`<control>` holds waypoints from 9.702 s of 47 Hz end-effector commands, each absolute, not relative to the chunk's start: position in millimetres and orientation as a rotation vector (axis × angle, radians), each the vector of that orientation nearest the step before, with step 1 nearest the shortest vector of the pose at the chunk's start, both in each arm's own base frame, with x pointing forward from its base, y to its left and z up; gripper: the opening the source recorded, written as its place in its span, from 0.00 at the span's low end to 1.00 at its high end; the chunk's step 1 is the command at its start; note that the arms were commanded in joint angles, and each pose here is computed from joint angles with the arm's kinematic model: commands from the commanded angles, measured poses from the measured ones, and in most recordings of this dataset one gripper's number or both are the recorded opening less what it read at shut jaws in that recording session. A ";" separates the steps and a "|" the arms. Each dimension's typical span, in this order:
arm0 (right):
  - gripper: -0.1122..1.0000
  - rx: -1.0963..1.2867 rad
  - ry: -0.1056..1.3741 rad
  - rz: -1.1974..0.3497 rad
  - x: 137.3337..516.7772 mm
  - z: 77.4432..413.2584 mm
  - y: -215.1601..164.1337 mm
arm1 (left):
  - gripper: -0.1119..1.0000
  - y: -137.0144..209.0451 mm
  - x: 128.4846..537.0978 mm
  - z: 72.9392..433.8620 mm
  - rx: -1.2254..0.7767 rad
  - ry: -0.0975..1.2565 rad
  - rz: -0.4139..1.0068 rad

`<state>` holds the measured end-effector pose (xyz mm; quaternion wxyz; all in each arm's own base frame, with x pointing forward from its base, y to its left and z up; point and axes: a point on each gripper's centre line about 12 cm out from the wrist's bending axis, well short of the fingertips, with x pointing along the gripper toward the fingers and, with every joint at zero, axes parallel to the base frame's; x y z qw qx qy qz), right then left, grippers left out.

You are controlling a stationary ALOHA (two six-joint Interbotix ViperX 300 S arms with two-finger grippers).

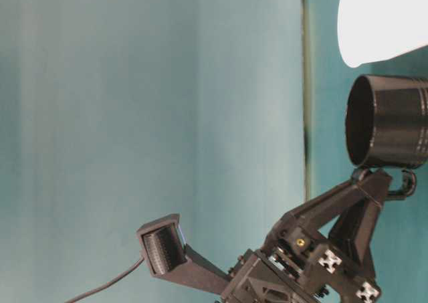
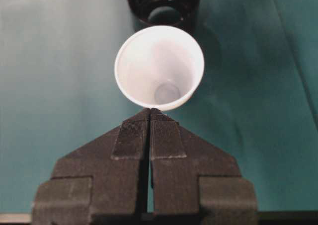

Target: Put a paper cup into the cup holder on your left arm.

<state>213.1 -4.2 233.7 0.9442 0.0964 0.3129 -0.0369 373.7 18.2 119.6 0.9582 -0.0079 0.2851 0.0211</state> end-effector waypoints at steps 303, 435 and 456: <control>0.12 0.272 0.899 -0.146 380.3 287.1 -52.3 | 0.82 19.2 363.3 147.5 -0.004 0.648 0.045; 0.64 0.374 0.963 -0.186 399.6 187.9 -55.5 | 0.81 20.8 350.1 153.0 -0.009 0.666 0.052; 0.83 0.375 0.954 -0.187 400.9 189.3 -55.8 | 0.81 21.3 350.1 153.0 -0.009 0.666 0.053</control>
